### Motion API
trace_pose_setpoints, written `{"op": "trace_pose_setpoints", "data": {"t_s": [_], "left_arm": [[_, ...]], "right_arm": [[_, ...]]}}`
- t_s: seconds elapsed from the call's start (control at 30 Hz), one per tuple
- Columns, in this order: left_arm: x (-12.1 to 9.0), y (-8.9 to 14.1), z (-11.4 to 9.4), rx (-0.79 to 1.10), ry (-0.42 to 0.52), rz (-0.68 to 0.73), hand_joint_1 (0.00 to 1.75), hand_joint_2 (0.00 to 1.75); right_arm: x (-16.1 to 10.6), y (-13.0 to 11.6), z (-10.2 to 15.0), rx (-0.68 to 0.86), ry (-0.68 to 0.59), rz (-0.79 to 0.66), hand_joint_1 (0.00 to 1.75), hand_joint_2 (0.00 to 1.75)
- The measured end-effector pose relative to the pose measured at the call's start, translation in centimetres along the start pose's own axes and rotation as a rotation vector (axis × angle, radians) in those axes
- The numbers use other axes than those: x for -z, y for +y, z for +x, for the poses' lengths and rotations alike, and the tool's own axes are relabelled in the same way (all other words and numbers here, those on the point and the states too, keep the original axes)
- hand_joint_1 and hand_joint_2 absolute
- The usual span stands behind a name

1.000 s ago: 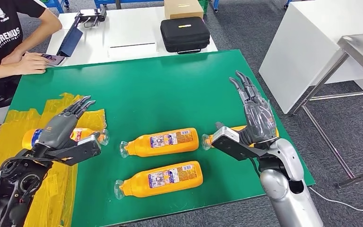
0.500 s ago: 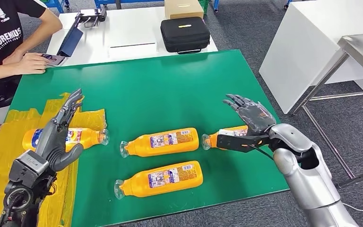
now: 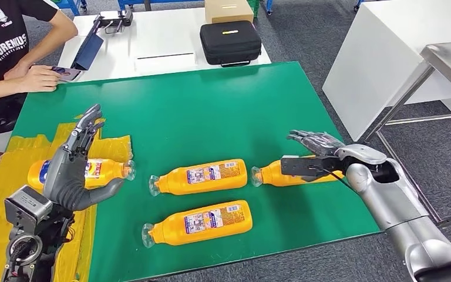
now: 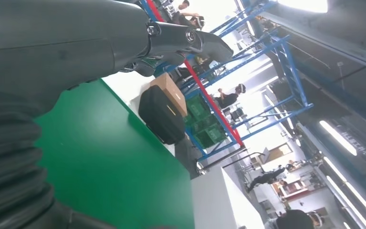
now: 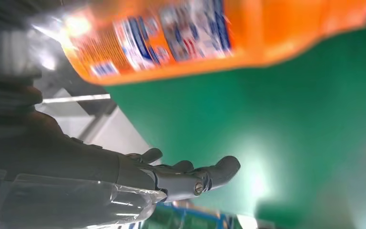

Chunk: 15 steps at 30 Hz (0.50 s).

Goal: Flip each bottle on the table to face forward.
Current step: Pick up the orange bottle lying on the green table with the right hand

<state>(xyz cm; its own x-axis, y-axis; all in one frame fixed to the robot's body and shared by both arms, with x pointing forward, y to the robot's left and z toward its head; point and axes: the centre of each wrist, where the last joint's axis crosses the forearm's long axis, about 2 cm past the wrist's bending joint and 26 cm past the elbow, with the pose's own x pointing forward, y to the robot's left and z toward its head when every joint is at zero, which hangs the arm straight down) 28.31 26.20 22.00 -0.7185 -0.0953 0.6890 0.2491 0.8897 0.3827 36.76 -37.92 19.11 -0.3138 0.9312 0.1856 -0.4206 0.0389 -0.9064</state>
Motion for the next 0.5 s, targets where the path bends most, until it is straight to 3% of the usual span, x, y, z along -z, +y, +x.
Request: {"op": "trace_pose_setpoints", "data": {"t_s": [0.5], "left_arm": [[1.7,-1.1,-0.3,-0.052,0.000,-0.029,0.00,1.75]], "right_arm": [[-0.6,3.5,-4.4,0.043,0.158,0.188,0.00,1.75]]}}
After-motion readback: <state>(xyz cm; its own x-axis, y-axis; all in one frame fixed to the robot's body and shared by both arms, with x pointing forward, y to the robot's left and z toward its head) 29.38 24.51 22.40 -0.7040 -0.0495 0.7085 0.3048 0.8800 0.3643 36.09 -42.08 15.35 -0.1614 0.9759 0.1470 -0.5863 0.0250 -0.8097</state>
